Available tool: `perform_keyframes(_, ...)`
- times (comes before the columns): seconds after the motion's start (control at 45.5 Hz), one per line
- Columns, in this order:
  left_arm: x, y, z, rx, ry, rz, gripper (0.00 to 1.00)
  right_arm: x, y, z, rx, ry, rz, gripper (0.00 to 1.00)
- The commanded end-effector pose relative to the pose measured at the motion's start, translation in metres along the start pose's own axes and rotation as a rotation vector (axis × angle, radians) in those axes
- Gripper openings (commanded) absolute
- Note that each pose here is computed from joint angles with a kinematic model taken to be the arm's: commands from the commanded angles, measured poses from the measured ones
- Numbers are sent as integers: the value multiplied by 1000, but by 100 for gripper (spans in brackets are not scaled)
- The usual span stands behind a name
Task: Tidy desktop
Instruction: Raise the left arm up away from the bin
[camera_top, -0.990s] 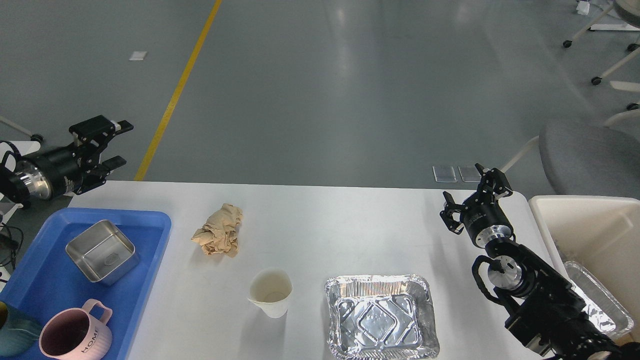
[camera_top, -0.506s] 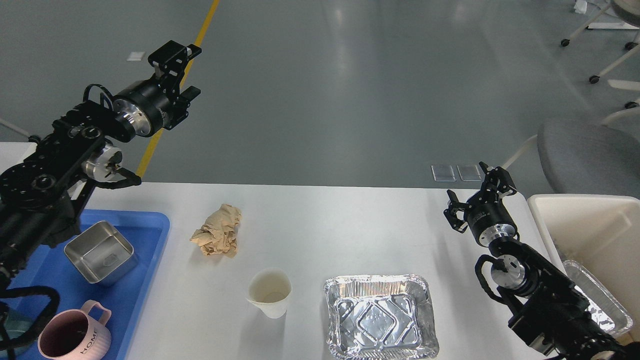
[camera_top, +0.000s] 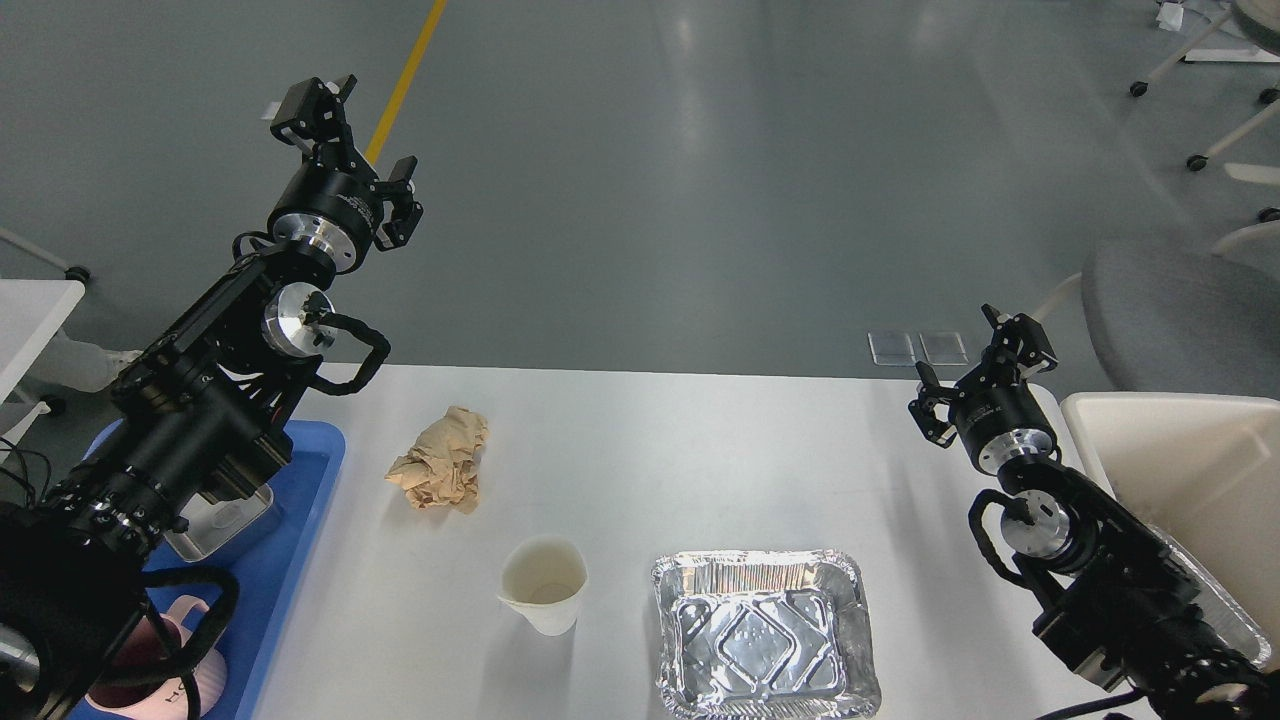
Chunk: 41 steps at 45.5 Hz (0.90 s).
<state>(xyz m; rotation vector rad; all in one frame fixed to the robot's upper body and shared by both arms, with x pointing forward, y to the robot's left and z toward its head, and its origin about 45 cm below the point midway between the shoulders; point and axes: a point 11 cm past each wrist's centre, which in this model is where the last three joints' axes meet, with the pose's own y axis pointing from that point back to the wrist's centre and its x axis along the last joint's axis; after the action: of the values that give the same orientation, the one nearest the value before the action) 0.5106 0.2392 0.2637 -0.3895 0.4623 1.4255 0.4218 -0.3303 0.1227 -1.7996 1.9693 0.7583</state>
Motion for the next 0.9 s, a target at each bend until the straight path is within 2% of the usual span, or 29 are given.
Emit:
perform_keyframes(0.0,4,3,-6,-21,44,15,97,-3,-1,0,4,-10,0,100)
perform_keyframes(0.154,12,9,0,-129,61,25,97,-7,-2,2,10,-35,-1,100)
perform_keyframes(0.33,20,15,-4,-136,152,-15,97,-10,0,6,-1,-48,-23,100)
perform_keyframes(0.396,22,18,-8,-132,186,-30,97,-23,1,9,-13,-50,-79,100)
perform_keyframes(0.572,29,25,-13,-131,230,-51,97,-39,15,19,-136,64,-228,100)
perform_keyframes(0.594,32,27,-14,-133,239,-66,97,-32,24,18,-195,165,-274,100)
perform_keyframes(0.748,35,29,-14,-138,247,-68,97,-13,51,6,-297,368,-358,100)
perform_keyframes(0.88,39,32,-17,-135,248,-65,97,4,73,-23,-365,547,-411,100)
